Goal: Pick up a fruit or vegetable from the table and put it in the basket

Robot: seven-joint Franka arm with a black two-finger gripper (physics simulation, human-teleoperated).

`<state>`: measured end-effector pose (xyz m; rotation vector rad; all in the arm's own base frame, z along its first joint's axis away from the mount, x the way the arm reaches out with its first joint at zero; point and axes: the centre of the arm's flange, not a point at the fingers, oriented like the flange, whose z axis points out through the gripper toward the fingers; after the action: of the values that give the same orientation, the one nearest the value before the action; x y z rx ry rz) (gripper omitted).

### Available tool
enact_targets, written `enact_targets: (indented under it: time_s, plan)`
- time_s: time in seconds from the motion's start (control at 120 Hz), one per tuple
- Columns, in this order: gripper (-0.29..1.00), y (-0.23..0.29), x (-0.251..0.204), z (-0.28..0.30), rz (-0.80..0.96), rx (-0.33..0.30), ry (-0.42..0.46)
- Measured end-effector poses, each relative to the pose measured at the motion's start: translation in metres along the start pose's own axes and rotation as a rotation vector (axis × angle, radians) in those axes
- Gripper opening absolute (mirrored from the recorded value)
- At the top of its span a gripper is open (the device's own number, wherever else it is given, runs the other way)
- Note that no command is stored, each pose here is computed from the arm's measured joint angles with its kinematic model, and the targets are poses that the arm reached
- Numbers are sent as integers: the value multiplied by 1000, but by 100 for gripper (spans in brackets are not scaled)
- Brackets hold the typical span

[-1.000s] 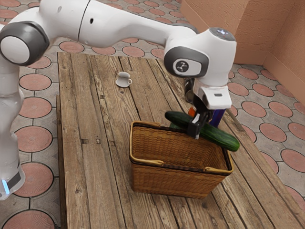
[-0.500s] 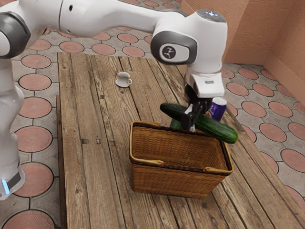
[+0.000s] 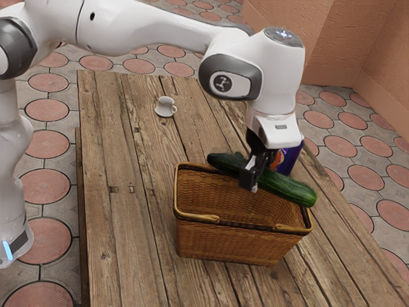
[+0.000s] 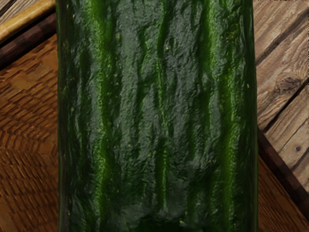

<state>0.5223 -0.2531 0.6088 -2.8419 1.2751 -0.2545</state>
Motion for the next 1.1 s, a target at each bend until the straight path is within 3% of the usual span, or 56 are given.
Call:
enact_targets:
  time_s: [0.758,0.9,1.1]
  plan:
    - [21,8,-15,3,-189,-3,-29]
    - [52,-4,-23,6,-253,-4,-43]
    - [66,-12,-27,6,-309,-3,-52]
